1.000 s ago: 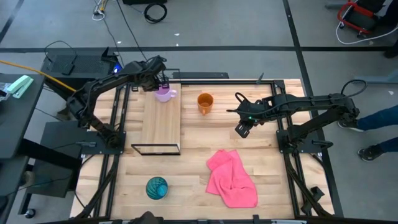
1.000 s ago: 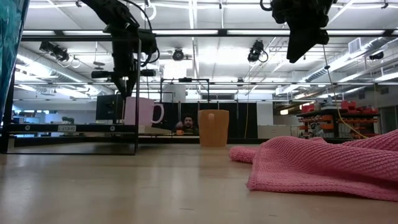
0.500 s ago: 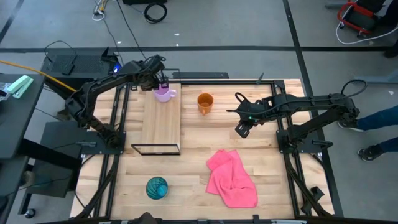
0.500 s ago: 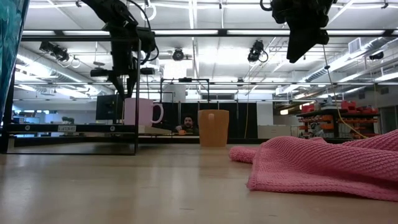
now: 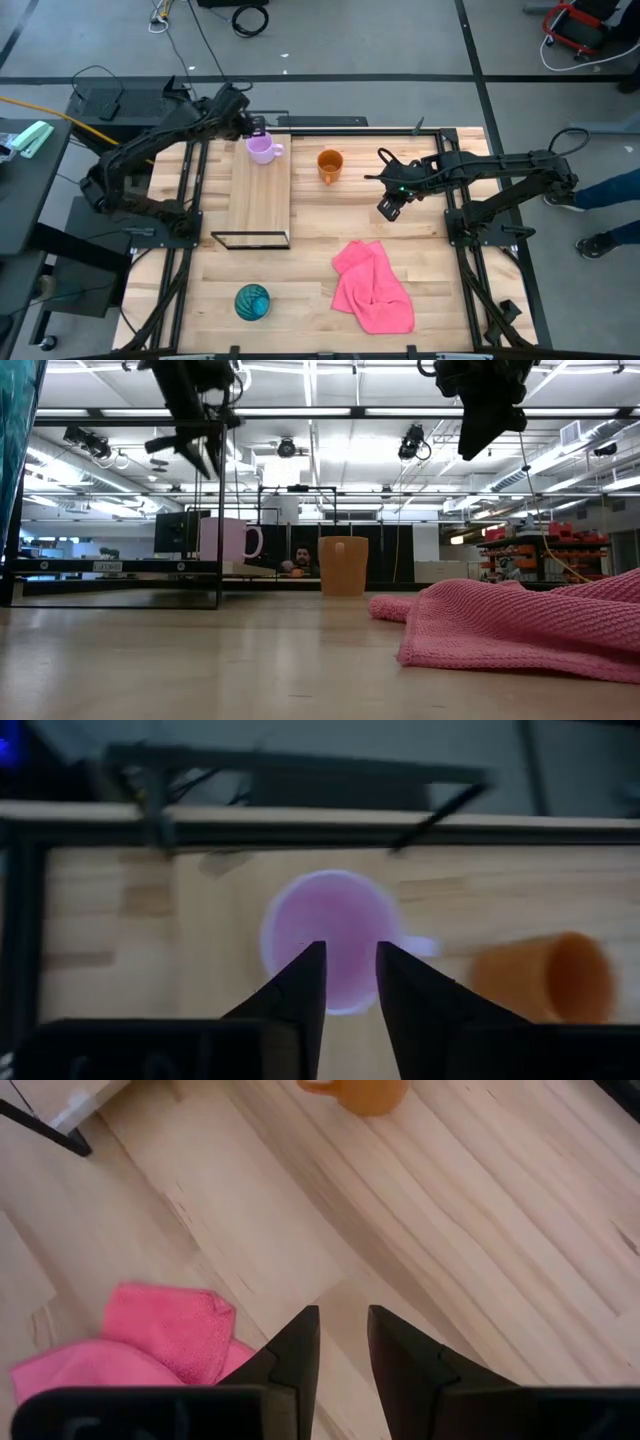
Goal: Stack small to large cups/mugs on shelf
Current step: Put the orange mug on the shelf
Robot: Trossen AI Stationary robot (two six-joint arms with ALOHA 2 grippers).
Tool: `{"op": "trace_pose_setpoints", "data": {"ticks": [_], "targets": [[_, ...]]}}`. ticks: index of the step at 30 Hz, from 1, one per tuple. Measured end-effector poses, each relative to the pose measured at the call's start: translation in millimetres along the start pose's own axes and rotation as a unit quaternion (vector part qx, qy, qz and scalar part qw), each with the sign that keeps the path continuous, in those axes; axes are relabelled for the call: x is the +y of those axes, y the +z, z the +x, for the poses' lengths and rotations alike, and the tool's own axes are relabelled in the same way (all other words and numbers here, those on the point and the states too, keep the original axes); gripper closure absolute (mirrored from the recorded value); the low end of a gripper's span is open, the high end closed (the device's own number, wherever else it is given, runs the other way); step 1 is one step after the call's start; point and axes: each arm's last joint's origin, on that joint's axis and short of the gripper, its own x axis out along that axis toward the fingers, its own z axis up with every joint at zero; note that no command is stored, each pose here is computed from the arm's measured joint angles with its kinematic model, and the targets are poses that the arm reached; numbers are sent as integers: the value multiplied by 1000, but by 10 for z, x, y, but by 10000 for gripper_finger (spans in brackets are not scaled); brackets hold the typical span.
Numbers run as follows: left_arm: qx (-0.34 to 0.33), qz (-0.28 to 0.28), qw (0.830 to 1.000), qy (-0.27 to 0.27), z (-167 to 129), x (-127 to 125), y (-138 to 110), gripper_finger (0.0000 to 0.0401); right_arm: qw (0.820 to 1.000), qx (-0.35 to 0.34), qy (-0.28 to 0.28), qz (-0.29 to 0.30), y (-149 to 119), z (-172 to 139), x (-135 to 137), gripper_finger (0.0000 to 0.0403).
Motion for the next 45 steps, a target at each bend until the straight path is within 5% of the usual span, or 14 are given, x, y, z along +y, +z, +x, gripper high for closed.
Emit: {"op": "trace_pose_setpoints", "data": {"ticks": [14, 23, 28, 45], "targets": [[-27, 115, 985, -124, -346, -403, -334, 308, 984, -125, 49, 116, 756, 264, -567, 311], [-24, 141, 977, -157, -431, -520, -470, 323, 989, -55, 9, 140, 999, 930, -1016, 391], [-20, 151, 974, -166, -456, -552, -522, 320, 987, -16, 12, 161, 1031, 1222, -1204, 395], [-28, 163, 973, -160, -459, -553, -525, 326, 982, -14, 76, 173, 1089, 1765, -790, 401]]}}
